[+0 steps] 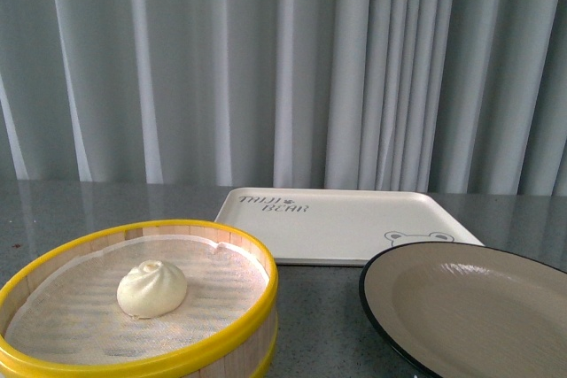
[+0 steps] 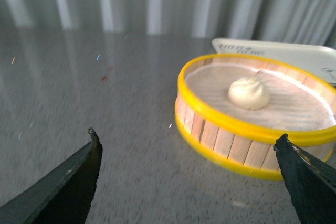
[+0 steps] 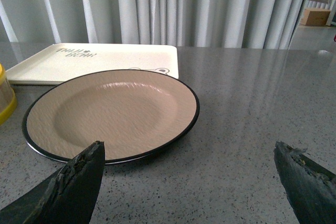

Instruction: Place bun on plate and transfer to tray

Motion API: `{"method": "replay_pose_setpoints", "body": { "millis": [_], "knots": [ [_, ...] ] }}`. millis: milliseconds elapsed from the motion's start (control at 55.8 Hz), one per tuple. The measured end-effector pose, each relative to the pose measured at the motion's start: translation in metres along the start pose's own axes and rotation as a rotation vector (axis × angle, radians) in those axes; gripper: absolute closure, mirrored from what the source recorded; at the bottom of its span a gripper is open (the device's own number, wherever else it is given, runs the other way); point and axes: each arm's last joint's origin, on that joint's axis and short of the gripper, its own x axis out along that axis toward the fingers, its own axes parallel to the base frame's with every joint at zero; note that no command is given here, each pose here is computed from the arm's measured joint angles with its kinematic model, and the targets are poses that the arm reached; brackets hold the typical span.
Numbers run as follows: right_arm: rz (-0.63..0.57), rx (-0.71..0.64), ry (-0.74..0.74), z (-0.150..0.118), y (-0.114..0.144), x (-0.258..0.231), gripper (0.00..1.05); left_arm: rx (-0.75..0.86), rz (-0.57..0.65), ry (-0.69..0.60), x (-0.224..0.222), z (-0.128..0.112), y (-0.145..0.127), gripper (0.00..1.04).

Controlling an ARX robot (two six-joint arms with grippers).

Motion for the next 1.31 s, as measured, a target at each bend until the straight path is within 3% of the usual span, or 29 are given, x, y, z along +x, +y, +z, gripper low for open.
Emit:
{"method": "replay_pose_setpoints", "body": {
  "millis": [90, 269, 448, 591, 914, 1308],
  "knots": [
    [0.000, 0.000, -0.001, 0.000, 0.000, 0.000, 0.09, -0.124, 0.088, 0.235, 0.011, 0.009, -0.005, 0.07],
    [0.000, 0.000, 0.000, 0.000, 0.000, 0.000, 0.09, -0.100, -0.031, 0.154, 0.061, 0.071, -0.027, 0.07],
    [0.000, 0.000, 0.000, 0.000, 0.000, 0.000, 0.09, 0.027, -0.095, 0.321, 0.116, 0.108, -0.055, 0.07],
    [0.000, 0.000, 0.000, 0.000, 0.000, 0.000, 0.09, 0.069, -0.092, 0.372, 0.142, 0.124, -0.078, 0.07],
    [0.000, 0.000, 0.000, 0.000, 0.000, 0.000, 0.09, 0.137, -0.065, 0.523, 0.179, 0.116, -0.116, 0.07],
    [0.000, 0.000, 0.000, 0.000, 0.000, 0.000, 0.09, 0.115, -0.075, 0.598, 0.199, 0.097, -0.144, 0.07]
  ]
}}
